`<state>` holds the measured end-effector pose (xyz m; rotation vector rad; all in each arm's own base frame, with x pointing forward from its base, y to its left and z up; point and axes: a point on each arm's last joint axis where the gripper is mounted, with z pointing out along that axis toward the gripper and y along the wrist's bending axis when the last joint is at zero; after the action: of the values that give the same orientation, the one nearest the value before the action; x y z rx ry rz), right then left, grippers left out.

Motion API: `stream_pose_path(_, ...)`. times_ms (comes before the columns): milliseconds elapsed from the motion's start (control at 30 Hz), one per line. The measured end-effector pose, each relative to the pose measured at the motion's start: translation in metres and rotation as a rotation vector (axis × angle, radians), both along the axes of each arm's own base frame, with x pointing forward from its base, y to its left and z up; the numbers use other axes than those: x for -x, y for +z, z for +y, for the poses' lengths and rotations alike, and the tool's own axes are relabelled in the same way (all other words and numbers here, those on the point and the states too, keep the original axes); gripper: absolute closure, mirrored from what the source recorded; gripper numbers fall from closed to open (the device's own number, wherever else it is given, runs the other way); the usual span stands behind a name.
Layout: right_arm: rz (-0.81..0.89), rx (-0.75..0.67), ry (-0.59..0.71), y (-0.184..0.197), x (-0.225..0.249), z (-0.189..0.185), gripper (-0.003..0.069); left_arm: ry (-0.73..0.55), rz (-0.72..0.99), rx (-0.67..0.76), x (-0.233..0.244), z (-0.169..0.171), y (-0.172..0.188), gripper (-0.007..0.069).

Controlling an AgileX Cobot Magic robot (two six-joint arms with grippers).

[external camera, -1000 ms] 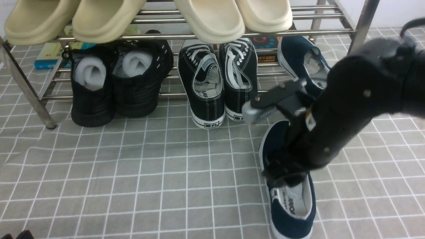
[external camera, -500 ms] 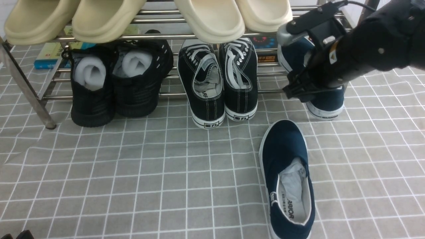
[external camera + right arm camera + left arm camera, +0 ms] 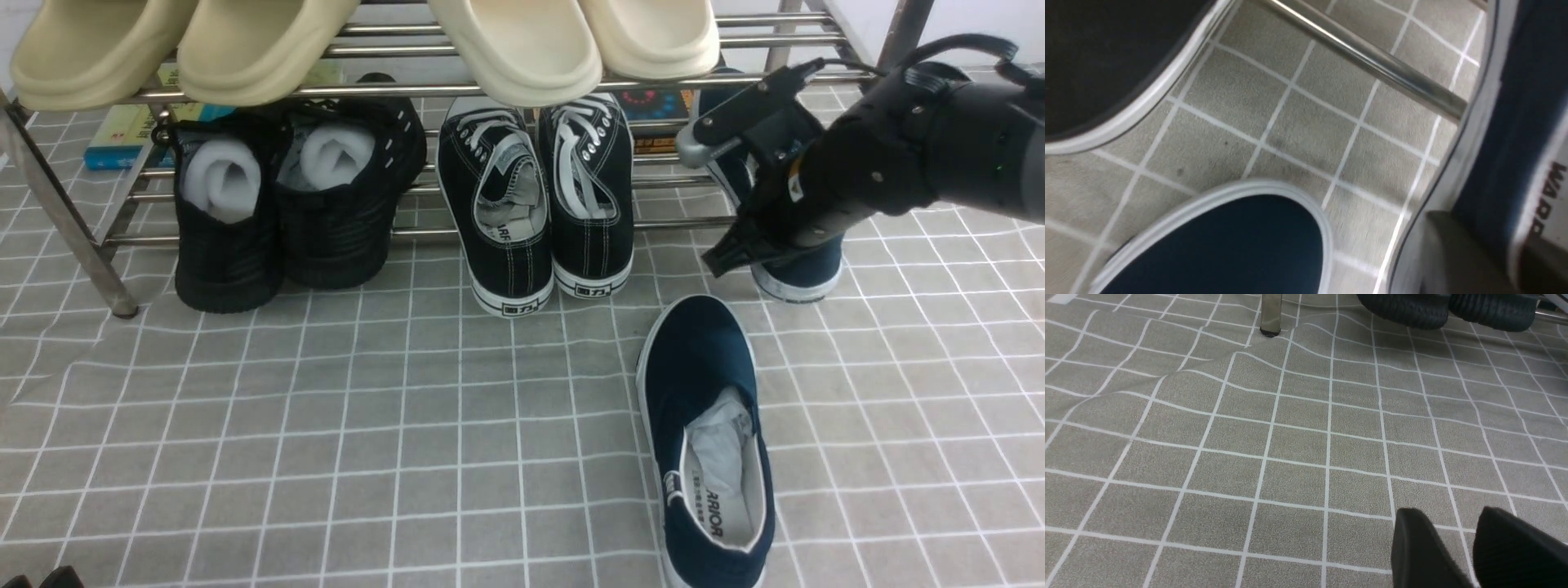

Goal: Take the shoes off the shelf with your hand from the grey coffee tablecloth.

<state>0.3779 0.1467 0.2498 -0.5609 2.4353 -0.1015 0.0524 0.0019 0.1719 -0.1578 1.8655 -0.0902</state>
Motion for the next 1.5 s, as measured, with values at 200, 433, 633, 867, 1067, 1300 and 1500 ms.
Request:
stream_pose_path(200, 0.164, -0.072, -0.039, 0.064, 0.068, 0.006, 0.0639, 0.0, 0.0, 0.0, 0.0, 0.0, 0.0, 0.0386)
stream_pose_path(433, 0.352, -0.1, -0.063, 0.081, 0.127, -0.004, 0.0639, 0.0, 0.0, 0.0, 0.0, 0.0, 0.0, 0.0386)
stream_pose_path(633, 0.417, -0.105, -0.09, 0.034, 0.144, -0.01, 0.0639, 0.0, 0.0, 0.0, 0.0, 0.0, 0.0, 0.0386)
stream_pose_path(867, 0.4, -0.121, -0.095, 0.005, 0.14, -0.008, 0.0639, 0.0, 0.0, 0.0, 0.0, 0.0, 0.0, 0.0386)
stream_pose_path(1067, 0.422, -0.115, -0.116, -0.008, 0.133, -0.004, 0.0634, 0.0, 0.0, 0.0, 0.0, 0.0, 0.0, 0.0386)
stream_pose_path(1300, 0.413, -0.106, -0.188, -0.009, 0.132, -0.008, 0.0628, 0.0, 0.0, 0.0, 0.0, 0.0, 0.0, 0.0386)
stream_pose_path(1500, 0.411, -0.103, -0.234, -0.006, 0.134, -0.011, 0.0624, 0.0, 0.0, 0.0, 0.0, 0.0, 0.0, 0.0386)
